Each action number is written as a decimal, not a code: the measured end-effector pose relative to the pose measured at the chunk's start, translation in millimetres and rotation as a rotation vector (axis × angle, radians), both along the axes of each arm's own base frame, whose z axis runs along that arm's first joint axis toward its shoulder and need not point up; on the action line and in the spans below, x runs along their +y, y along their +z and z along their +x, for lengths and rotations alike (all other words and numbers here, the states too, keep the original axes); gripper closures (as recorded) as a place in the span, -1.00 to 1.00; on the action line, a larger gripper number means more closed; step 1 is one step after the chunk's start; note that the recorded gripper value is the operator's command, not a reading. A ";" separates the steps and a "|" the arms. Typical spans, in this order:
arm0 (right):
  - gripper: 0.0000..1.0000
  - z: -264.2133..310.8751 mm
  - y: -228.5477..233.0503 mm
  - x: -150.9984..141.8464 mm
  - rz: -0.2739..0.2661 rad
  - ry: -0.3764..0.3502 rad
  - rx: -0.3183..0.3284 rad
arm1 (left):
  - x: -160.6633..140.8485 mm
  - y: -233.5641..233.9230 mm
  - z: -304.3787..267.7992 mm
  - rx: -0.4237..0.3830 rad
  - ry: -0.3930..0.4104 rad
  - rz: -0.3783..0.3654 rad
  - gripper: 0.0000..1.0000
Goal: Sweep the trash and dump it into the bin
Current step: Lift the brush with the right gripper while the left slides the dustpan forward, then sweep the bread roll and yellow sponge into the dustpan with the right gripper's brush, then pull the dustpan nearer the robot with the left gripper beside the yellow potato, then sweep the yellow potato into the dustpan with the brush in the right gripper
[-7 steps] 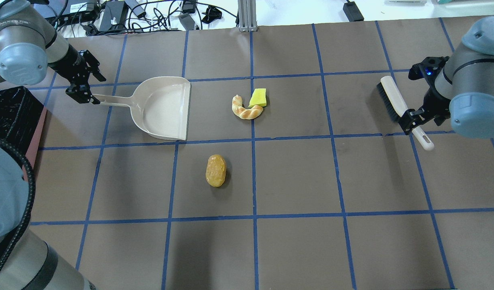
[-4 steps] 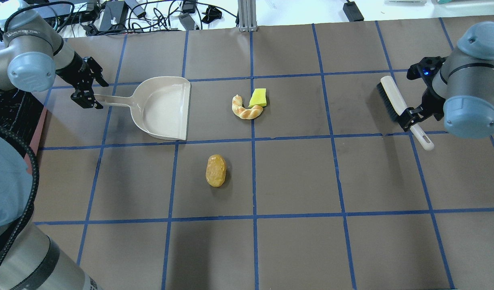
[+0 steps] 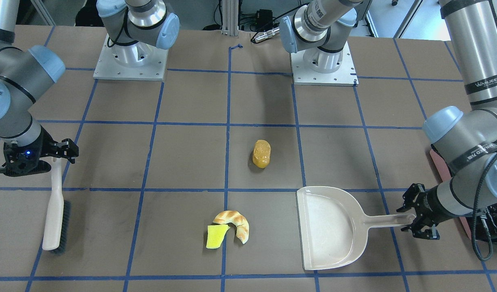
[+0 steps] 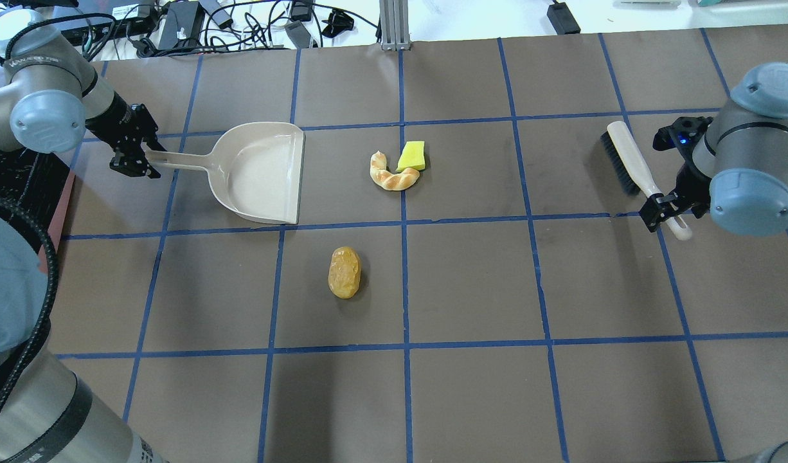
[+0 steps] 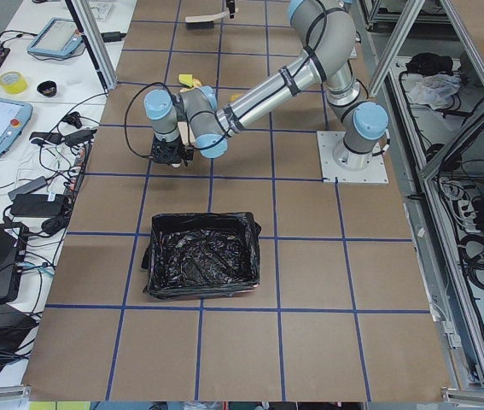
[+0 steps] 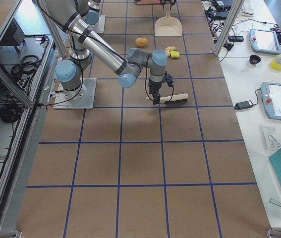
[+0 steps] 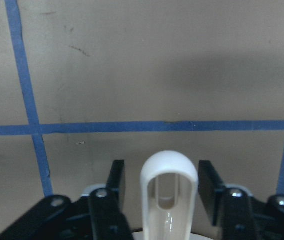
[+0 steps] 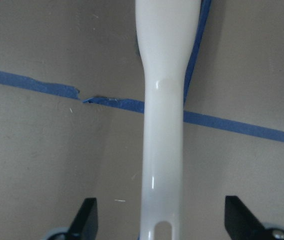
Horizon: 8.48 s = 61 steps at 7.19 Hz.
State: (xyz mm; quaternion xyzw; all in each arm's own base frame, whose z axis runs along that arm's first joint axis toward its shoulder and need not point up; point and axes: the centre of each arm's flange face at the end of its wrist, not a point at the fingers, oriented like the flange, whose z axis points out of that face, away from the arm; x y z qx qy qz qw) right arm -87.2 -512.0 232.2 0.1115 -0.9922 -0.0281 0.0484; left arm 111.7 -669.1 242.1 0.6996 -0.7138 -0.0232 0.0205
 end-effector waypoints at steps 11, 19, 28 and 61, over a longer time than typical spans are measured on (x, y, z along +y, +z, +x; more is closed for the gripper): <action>1.00 -2.3 -2.5 -0.6 -0.017 -0.021 -0.017 | -9.4 34.0 -94.6 0.000 0.095 -0.044 1.00; 1.00 122.8 61.2 -49.4 -0.057 -0.106 -0.054 | -0.8 23.4 -173.3 -0.064 0.060 0.008 1.00; 1.00 387.5 5.2 -13.2 0.062 -0.354 -0.120 | 5.9 25.4 -208.1 -0.061 0.036 0.012 1.00; 1.00 509.9 11.0 195.7 0.113 -0.327 -0.102 | 222.1 11.2 -77.0 -0.052 0.031 0.034 1.00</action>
